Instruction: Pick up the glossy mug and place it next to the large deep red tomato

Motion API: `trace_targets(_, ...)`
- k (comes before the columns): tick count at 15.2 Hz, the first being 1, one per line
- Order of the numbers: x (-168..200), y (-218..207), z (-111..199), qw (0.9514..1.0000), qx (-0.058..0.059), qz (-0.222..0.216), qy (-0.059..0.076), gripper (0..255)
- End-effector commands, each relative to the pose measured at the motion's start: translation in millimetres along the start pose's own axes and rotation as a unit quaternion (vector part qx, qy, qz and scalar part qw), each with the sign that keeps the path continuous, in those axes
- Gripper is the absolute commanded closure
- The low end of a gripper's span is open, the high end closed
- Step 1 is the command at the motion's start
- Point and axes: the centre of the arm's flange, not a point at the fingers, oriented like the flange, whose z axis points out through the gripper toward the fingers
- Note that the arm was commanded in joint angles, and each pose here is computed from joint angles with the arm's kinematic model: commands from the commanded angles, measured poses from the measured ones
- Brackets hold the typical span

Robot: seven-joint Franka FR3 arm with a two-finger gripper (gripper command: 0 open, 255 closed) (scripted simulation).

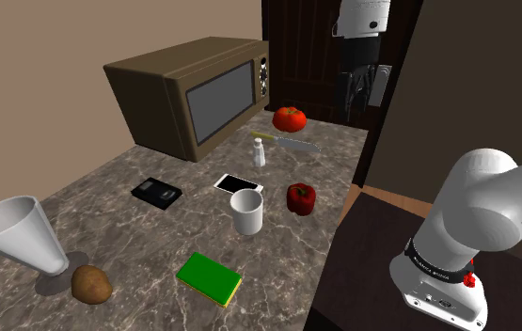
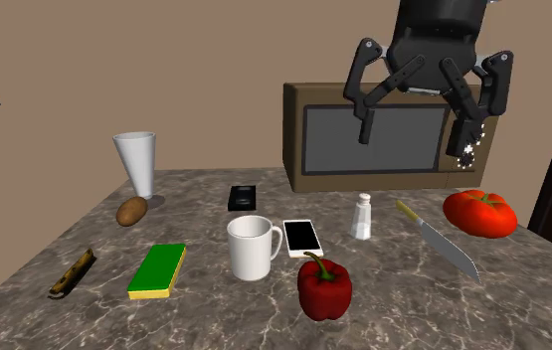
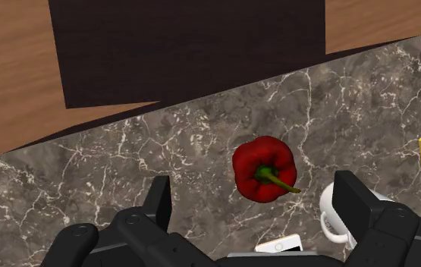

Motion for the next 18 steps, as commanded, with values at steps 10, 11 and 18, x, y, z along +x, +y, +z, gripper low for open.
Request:
trace_targets(10,53.5,-94.7,58.4,0.9995,-0.029,0.005,0.015,0)
trace_targets(11,59.6,-105.0,65.1,0.9993,-0.032,0.006,0.017,0)
trace_targets(18,103.3,-175.5,113.3,0.9981,-0.054,0.010,0.029,0)
